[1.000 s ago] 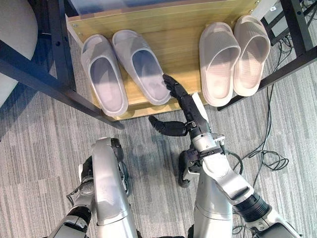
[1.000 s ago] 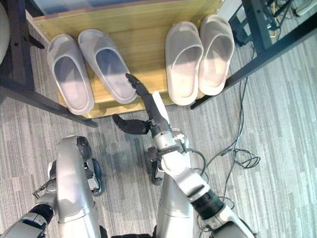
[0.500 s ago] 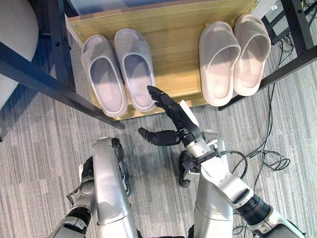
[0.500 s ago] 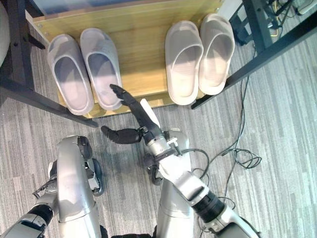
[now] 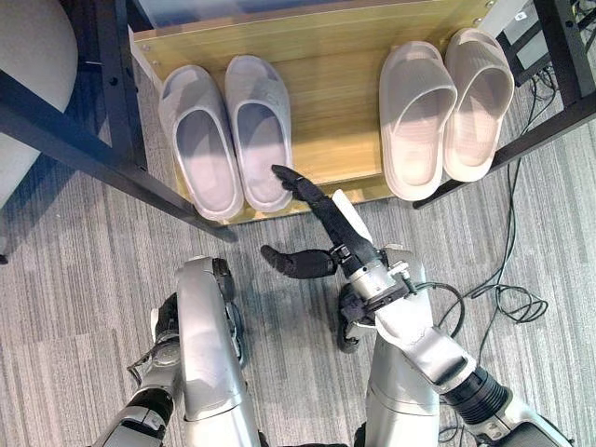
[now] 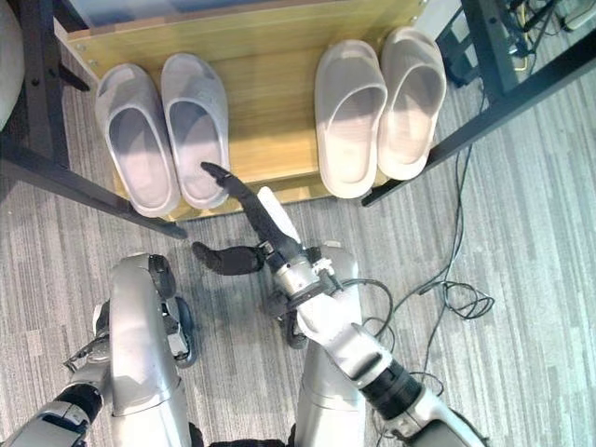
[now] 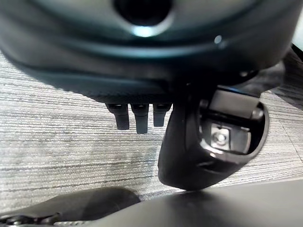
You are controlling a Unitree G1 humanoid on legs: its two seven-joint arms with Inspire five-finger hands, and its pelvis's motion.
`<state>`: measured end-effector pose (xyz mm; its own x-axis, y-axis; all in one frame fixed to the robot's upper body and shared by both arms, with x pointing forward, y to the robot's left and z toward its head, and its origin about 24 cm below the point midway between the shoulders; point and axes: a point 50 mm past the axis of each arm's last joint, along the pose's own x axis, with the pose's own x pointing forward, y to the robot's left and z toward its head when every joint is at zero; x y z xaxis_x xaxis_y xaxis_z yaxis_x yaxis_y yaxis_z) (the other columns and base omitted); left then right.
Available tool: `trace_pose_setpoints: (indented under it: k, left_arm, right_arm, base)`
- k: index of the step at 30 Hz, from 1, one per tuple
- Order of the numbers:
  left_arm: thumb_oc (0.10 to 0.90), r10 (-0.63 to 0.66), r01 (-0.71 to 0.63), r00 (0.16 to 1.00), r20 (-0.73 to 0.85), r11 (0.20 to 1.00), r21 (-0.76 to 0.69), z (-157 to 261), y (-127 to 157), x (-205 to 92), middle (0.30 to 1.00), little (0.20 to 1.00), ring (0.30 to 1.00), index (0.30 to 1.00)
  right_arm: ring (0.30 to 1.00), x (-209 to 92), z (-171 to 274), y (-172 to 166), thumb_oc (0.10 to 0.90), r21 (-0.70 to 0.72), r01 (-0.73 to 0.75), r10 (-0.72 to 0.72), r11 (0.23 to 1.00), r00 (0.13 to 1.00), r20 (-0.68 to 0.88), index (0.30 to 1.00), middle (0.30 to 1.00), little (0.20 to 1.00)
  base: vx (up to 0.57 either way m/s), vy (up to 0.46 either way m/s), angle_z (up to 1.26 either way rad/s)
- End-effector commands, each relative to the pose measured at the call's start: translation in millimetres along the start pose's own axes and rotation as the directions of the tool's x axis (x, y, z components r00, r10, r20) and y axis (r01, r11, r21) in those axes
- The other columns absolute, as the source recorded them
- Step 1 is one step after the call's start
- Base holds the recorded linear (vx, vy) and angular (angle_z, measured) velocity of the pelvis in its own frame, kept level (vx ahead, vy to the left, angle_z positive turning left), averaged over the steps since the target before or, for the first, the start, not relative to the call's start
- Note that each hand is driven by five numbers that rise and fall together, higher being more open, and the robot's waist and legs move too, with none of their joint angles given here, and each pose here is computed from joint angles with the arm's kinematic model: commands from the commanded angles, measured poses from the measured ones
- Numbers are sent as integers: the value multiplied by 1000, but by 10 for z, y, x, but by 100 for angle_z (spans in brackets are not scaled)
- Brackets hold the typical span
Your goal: Arrange the slippers neatly on the shoe rack.
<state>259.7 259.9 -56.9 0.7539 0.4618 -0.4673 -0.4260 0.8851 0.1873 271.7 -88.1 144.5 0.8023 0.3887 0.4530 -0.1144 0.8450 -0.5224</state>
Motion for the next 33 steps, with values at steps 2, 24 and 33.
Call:
trace_pose_setpoints:
  k: [2, 24, 33]
  left_arm:
    - [800, -231, 232, 971, -65, 972, 23, -418, -637, -331, 900, 900, 900, 900]
    - [800, -224, 227, 972, -68, 973, 34, -329, -753, -302, 900, 900, 900, 900]
    - [800, -228, 231, 971, -70, 972, 42, -282, -789, -285, 900, 900, 900, 900]
  right_arm:
    - [900, 15, 578, -290, 800, -59, 293, -260, 954, 911, 319, 900, 900, 900]
    - [900, 30, 16, -259, 800, -4, 325, -325, 946, 946, 9, 900, 900, 900]
    - [900, 22, -177, -415, 800, 73, 408, -401, 910, 911, -99, 900, 900, 900]
  base:
    - [0, 0, 0]
    - [0, 0, 0]
    - [0, 0, 0]
